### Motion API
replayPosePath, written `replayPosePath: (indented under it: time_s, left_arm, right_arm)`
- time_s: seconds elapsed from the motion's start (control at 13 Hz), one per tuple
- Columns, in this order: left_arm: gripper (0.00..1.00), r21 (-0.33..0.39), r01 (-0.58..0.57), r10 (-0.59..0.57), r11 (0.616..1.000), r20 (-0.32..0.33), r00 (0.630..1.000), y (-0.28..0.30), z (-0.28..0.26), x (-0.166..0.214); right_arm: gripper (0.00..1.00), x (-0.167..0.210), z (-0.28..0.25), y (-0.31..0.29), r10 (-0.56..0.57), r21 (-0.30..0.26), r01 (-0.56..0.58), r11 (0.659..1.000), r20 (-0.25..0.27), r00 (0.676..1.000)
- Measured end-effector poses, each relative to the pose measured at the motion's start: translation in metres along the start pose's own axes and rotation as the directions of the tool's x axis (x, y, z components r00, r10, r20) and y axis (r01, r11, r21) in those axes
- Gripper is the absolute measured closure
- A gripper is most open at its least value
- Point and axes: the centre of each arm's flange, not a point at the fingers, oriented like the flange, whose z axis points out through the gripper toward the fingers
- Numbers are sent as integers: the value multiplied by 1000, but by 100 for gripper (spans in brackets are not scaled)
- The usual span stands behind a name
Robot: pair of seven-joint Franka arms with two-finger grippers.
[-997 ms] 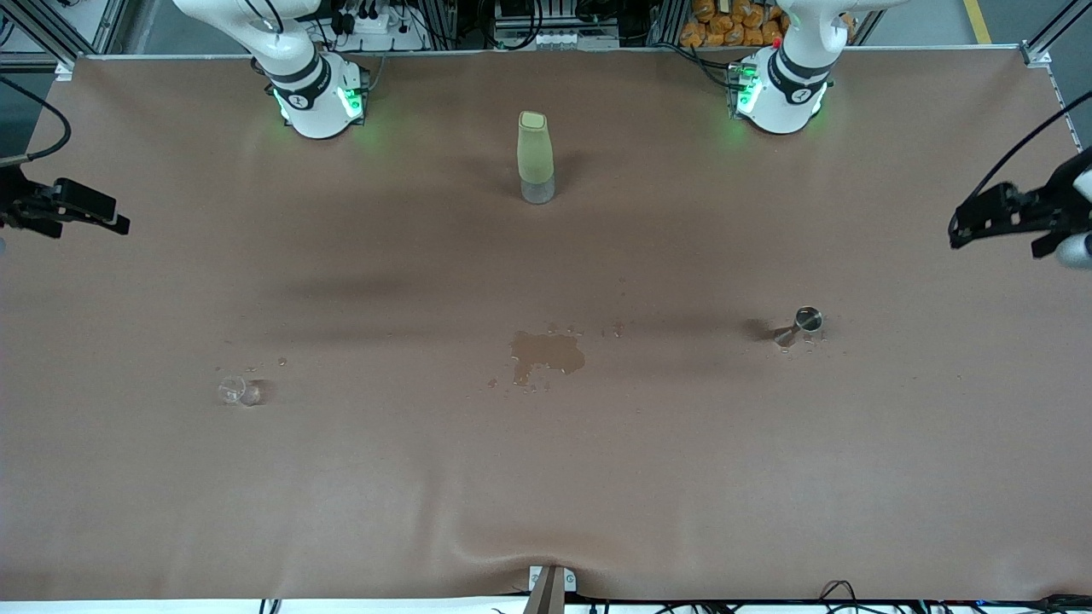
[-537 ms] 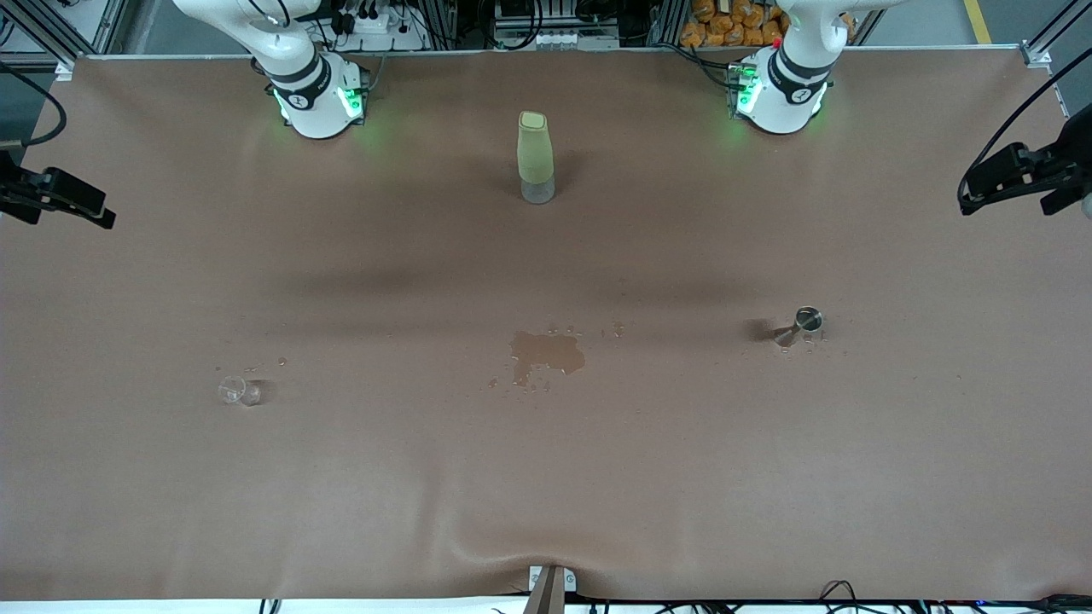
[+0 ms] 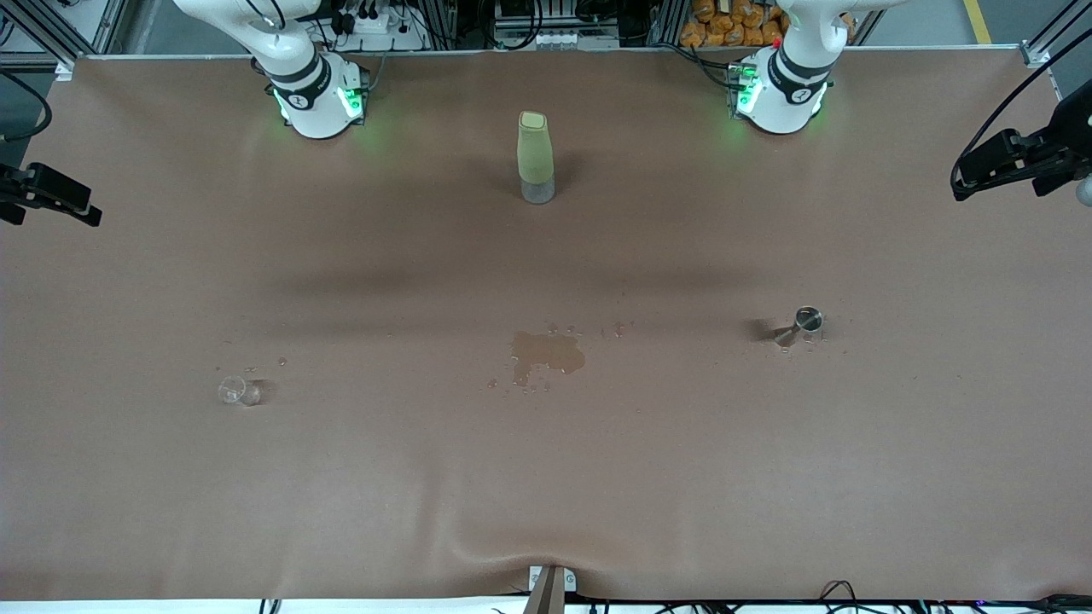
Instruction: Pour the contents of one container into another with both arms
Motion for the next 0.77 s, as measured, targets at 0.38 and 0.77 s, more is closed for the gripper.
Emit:
replayPosePath:
  time_s: [0.38, 0.77]
  left_arm:
    - [0, 0, -17, 17, 1000, -6, 1000, 10, 19, 6]
    - [0, 0, -23, 23, 1000, -4, 1000, 13, 22, 6]
  right_arm:
    - [0, 0, 3, 2, 21, 10, -21, 1000, 7, 1000]
    - [0, 0, 6, -1, 45, 10, -45, 999, 19, 999]
